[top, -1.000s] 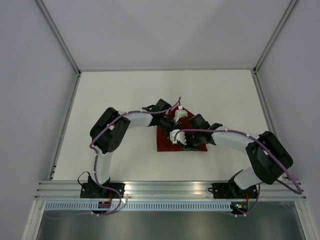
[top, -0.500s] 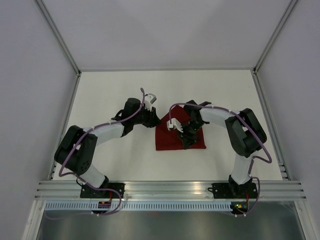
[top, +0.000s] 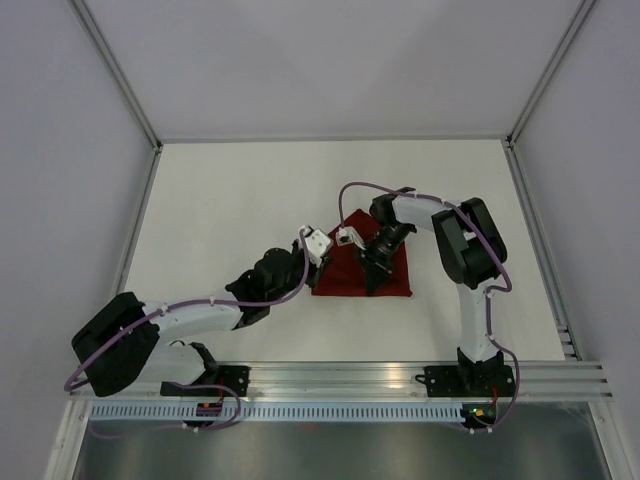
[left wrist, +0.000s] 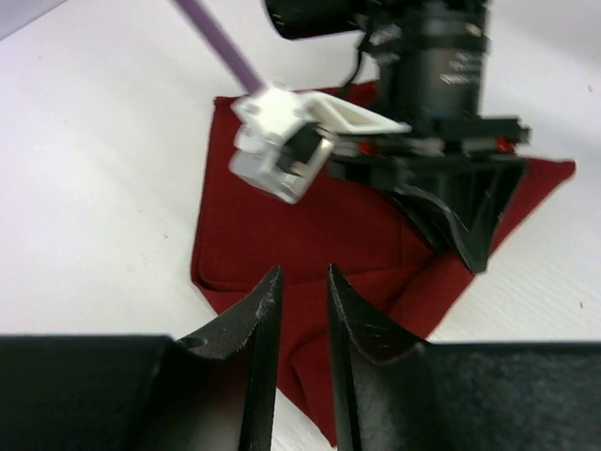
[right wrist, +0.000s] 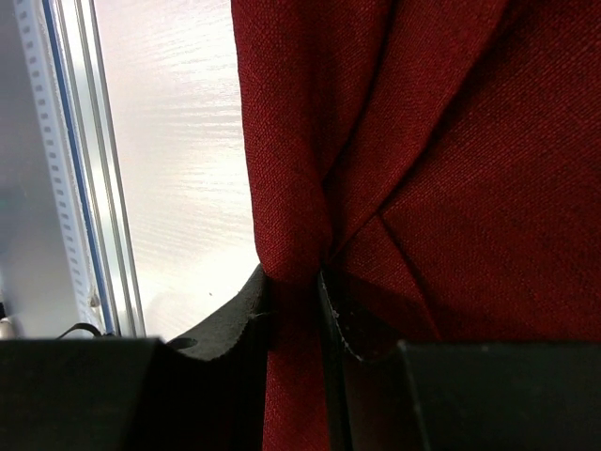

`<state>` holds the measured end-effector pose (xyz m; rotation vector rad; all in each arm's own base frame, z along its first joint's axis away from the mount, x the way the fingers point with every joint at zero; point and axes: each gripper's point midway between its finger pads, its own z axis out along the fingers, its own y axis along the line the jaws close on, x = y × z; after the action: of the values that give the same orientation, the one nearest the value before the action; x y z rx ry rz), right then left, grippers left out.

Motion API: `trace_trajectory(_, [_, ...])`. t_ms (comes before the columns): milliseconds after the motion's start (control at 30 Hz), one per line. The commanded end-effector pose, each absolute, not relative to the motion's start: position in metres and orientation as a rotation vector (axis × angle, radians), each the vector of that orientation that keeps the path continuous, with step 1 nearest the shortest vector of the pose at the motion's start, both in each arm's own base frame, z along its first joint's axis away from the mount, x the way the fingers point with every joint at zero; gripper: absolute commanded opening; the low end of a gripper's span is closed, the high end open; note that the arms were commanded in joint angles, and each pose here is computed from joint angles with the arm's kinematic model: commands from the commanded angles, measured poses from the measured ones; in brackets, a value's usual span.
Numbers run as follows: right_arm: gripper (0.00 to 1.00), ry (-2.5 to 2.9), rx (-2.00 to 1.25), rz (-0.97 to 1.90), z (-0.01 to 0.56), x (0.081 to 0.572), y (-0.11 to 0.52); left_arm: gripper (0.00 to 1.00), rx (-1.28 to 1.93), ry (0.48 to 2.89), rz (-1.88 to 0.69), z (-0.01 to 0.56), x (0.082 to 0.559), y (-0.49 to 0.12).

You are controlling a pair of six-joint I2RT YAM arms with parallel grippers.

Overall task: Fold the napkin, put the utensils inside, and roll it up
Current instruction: Roll the napkin with the utensil

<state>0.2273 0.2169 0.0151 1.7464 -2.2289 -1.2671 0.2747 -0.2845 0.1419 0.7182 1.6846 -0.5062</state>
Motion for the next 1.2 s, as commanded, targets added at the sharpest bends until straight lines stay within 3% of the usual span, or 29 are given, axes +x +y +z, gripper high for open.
trace_trajectory(0, [0.19, -2.209, 1.799, -1.102, -0.026, 0.235, 0.196, 0.30, 0.828, 1.539, -0.364, 0.153, 0.264, -0.290])
trace_trajectory(167, [0.19, -2.215, 1.772, -1.101, -0.030, 0.236, 0.194, 0.41, 1.022, 1.511, -0.321, 0.135, 0.238, -0.318])
trace_trajectory(433, [0.20, -2.207, 1.758, -1.099, -0.032, 0.238, 0.191, 0.42, 1.345, 1.460, -0.184, 0.078, 0.206, -0.367])
trace_trajectory(500, [0.20, -2.205, 1.746, -1.103, -0.032, 0.239, 0.190, 0.48, 1.395, 1.435, -0.188, 0.075, 0.201, -0.378])
trace_trajectory(967, [0.19, -2.196, 1.725, -1.113, -0.035, 0.236, 0.183, 0.59, 1.434, 1.467, -0.144, 0.037, 0.222, -0.373])
trace_trajectory(1067, [0.19, -2.193, 1.717, -1.116, -0.037, 0.236, 0.183, 0.59, 1.480, 1.479, -0.157, 0.029, 0.222, -0.373])
trace_trajectory(1167, [0.18, -2.191, 1.714, -1.119, -0.038, 0.237, 0.183, 0.50, 1.529, 1.510, -0.194, 0.019, 0.218, -0.372])
